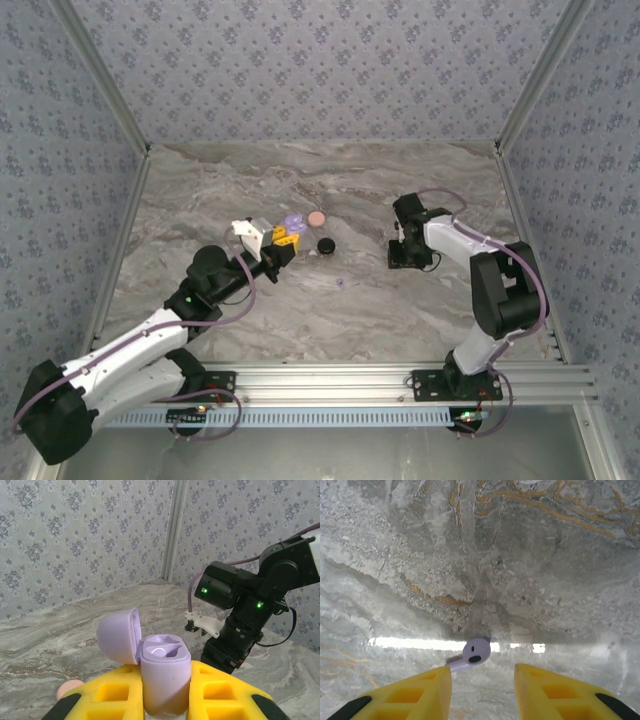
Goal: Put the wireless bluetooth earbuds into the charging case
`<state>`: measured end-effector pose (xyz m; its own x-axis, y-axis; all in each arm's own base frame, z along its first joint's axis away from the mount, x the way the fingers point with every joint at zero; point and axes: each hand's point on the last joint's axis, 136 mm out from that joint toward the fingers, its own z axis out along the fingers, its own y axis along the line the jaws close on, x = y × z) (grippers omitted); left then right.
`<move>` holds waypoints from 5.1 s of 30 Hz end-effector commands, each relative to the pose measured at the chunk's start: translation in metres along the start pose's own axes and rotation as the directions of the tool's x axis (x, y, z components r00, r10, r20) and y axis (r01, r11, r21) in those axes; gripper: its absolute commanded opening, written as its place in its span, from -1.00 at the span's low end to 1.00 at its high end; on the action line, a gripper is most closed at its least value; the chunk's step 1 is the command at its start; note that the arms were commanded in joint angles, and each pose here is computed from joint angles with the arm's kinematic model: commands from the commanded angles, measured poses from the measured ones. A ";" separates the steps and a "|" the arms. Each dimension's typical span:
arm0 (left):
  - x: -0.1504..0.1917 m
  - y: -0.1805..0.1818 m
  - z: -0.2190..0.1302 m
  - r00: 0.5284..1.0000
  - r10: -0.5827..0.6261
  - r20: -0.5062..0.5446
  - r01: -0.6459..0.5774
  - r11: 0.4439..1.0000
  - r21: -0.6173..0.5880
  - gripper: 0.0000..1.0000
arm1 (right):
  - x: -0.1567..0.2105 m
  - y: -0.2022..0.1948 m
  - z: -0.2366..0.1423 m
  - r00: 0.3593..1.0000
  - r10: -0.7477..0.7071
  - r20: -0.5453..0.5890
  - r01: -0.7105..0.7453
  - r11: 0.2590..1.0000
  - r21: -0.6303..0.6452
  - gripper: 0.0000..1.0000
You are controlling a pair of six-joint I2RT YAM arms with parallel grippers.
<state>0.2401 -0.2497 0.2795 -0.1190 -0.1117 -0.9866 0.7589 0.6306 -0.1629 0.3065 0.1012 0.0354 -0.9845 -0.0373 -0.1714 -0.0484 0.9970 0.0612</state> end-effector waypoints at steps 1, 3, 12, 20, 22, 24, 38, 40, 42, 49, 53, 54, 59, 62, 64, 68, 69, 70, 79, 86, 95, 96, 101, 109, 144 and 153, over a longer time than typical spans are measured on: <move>-0.030 -0.005 -0.004 0.997 0.029 0.077 -0.030 1.000 0.005 -1.00 | -0.012 -0.002 0.005 1.000 0.017 0.018 -0.017 1.000 0.020 -0.22; -0.029 -0.005 -0.004 0.997 0.029 0.075 -0.029 1.000 0.004 -1.00 | -0.014 -0.001 0.009 1.000 0.018 0.019 -0.018 1.000 0.017 -0.24; -0.029 -0.004 -0.001 0.997 0.029 0.074 -0.029 1.000 0.003 -1.00 | -0.015 0.002 0.021 1.000 0.006 -0.002 -0.006 1.000 0.022 -0.39; -0.028 -0.004 0.001 0.997 0.028 0.072 -0.028 1.000 0.004 -1.00 | -0.008 0.003 0.017 1.000 -0.006 -0.007 0.007 0.999 0.032 -0.62; -0.028 -0.004 0.001 0.997 0.026 0.072 -0.027 1.000 0.006 -1.00 | -0.008 0.003 0.010 1.000 -0.010 0.009 0.009 0.999 0.038 -0.64; -0.027 -0.004 0.003 0.997 0.025 0.068 -0.026 1.000 0.008 -1.00 | -0.009 0.002 0.000 0.999 -0.012 0.041 0.011 0.999 0.043 -0.65; -0.022 -0.028 0.025 0.999 -0.023 0.040 0.016 0.986 0.168 -1.00 | -0.016 0.087 -0.214 0.687 -0.212 0.695 0.351 0.935 -0.061 -0.65; -0.021 -0.034 0.030 0.999 -0.027 0.031 0.020 0.979 0.201 -1.00 | -0.007 0.106 -0.246 0.594 -0.231 0.770 0.435 0.898 -0.067 -0.65; -0.019 -0.040 0.034 0.999 -0.024 0.023 0.018 0.975 0.223 -1.00 | 0.001 0.120 -0.268 0.514 -0.260 0.817 0.500 0.865 -0.039 -0.66; -0.015 -0.065 0.041 1.000 0.013 0.001 -0.013 0.948 0.318 -1.00 | 0.015 0.158 -0.302 0.288 -0.417 0.862 0.608 0.775 0.172 -0.65; -0.012 -0.068 0.044 1.000 0.016 -0.011 -0.011 0.942 0.334 -1.00 | 0.015 0.171 -0.307 0.228 -0.480 0.847 0.620 0.743 0.254 -0.65; -0.013 -0.069 0.044 1.000 0.018 -0.011 -0.014 0.941 0.338 -1.00 | 0.014 0.173 -0.306 0.222 -0.494 0.841 0.617 0.739 0.271 -0.65; -0.011 -0.072 0.045 1.000 0.022 -0.021 -0.013 0.934 0.356 -1.00 | 0.008 0.180 -0.302 0.209 -0.526 0.824 0.612 0.728 0.310 -0.65; -0.010 -0.073 0.045 0.999 0.022 -0.023 -0.012 0.932 0.361 -1.00 | 0.006 0.183 -0.299 0.206 -0.536 0.819 0.615 0.722 0.318 -0.64; -0.010 -0.074 0.045 0.999 0.024 -0.023 -0.014 0.931 0.365 -1.00 | 0.005 0.185 -0.297 0.204 -0.543 0.814 0.615 0.718 0.325 -0.64; -0.011 -0.074 0.044 0.999 0.024 -0.021 -0.015 0.930 0.366 -1.00 | 0.005 0.188 -0.294 0.206 -0.551 0.809 0.622 0.712 0.326 -0.64; -0.012 -0.074 0.044 1.000 0.024 -0.020 -0.015 0.930 0.366 -1.00 | 0.005 0.188 -0.293 0.208 -0.555 0.806 0.624 0.709 0.328 -0.64; -0.012 -0.075 0.044 1.000 0.024 -0.017 -0.016 0.930 0.368 -1.00 | 0.005 0.188 -0.292 0.209 -0.557 0.804 0.624 0.709 0.329 -0.64; -0.014 -0.075 0.043 1.000 0.024 -0.014 -0.017 0.931 0.366 -1.00 | 0.008 0.190 -0.281 0.218 -0.587 0.780 0.649 0.684 0.334 -0.64; -0.014 -0.074 0.043 1.000 0.028 -0.013 -0.022 0.932 0.362 -1.00 | 0.014 0.189 -0.274 0.208 -0.624 0.753 0.676 0.649 0.350 -0.63; -0.013 -0.074 0.043 0.999 0.033 -0.015 -0.026 0.932 0.363 -1.00 | 0.015 0.188 -0.271 0.191 -0.656 0.730 0.688 0.620 0.377 -0.63; -0.012 -0.074 0.043 0.999 0.033 -0.017 -0.025 0.932 0.363 -1.00 | 0.015 0.188 -0.270 0.190 -0.661 0.726 0.688 0.617 0.381 -0.63; -0.013 -0.075 0.043 0.999 0.033 -0.014 -0.025 0.930 0.366 -1.00 | 0.013 0.186 -0.269 0.188 -0.670 0.718 0.680 0.616 0.397 -0.63; -0.013 -0.075 0.042 0.999 0.033 -0.015 -0.025 0.929 0.370 -1.00 | 0.015 0.189 -0.268 0.171 -0.679 0.714 0.697 0.596 0.400 -0.63; -0.017 -0.076 0.036 0.999 0.037 0.007 -0.037 0.928 0.371 -1.00 | 0.027 0.209 -0.252 0.181 -0.675 0.716 0.818 0.507 0.271 -0.59; -0.023 -0.078 0.034 0.999 0.022 0.040 -0.035 0.925 0.378 -1.00 | 0.027 0.208 -0.254 0.207 -0.654 0.728 0.838 0.503 0.214 -0.56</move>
<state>0.2138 -0.3244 0.2704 -0.1867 -0.0126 -0.9823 0.9260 0.3316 -0.1803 0.2409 0.2837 0.3011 -0.0295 -0.6062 -0.7948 -0.7541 0.5354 -0.3803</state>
